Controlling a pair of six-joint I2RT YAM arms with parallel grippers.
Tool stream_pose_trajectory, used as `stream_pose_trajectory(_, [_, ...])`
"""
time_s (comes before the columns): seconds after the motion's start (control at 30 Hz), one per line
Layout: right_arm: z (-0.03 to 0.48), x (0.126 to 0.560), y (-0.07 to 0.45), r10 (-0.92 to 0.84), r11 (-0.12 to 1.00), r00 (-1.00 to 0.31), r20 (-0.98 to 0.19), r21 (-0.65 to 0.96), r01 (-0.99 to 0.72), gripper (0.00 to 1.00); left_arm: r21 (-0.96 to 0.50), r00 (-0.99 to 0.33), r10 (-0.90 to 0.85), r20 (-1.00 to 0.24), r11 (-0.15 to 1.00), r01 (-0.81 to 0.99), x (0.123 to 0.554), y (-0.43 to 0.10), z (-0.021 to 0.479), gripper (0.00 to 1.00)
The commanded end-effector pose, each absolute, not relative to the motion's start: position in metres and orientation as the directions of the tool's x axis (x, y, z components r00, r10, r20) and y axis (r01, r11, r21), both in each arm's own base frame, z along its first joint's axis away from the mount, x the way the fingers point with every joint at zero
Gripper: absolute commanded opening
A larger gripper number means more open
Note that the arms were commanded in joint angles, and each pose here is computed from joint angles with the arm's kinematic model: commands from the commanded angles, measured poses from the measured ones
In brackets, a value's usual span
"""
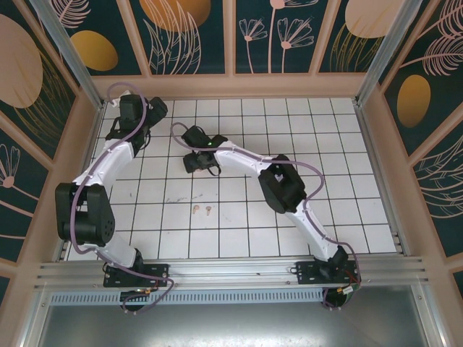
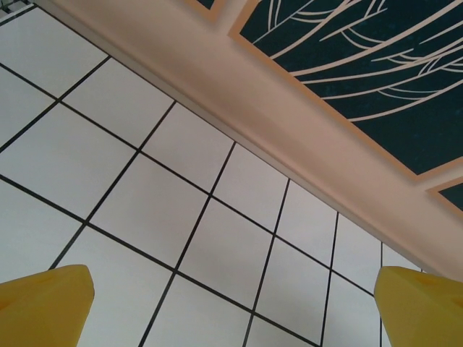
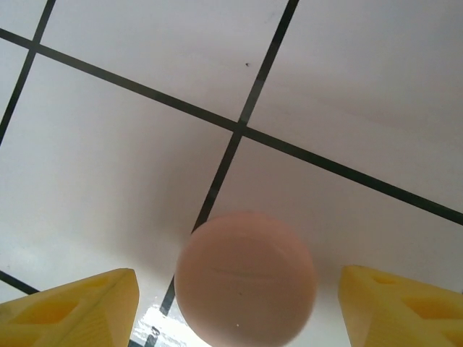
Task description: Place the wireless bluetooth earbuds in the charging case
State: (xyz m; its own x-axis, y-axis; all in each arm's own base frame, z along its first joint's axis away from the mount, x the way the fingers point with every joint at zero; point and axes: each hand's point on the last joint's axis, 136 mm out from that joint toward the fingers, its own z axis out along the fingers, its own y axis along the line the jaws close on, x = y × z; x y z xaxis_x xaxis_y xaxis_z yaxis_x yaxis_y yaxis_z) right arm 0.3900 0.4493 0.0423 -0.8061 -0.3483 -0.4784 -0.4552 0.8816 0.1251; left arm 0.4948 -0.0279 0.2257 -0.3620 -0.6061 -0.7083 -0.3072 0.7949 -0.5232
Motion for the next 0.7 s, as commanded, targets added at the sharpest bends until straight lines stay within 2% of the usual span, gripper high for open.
stream_pose_trajectory(0.0, [0.033, 0.39, 0.445, -0.376, 0.887, -0.811, -0.447, 0.08, -0.455, 0.74, -0.542, -0.326, -0.607, -0.724, 0.794, -0.275, 0.492, -0.027, 0.244, 0.99])
stream_pose_trajectory(0.33, [0.018, 0.393, 0.449, -0.371, 0.896, -0.819, -0.438, 0.063, -0.439, 0.7, -0.574, -0.294, -0.643, -0.707, 0.765, -0.293, 0.485, -0.023, 0.252, 0.99])
stream_pose_trajectory(0.67, [0.011, 0.393, 0.447, -0.371, 0.902, -0.821, -0.434, 0.044, -0.43, 0.6, -0.597, -0.277, -0.661, -0.698, 0.75, -0.284, 0.47, -0.022, 0.257, 0.99])
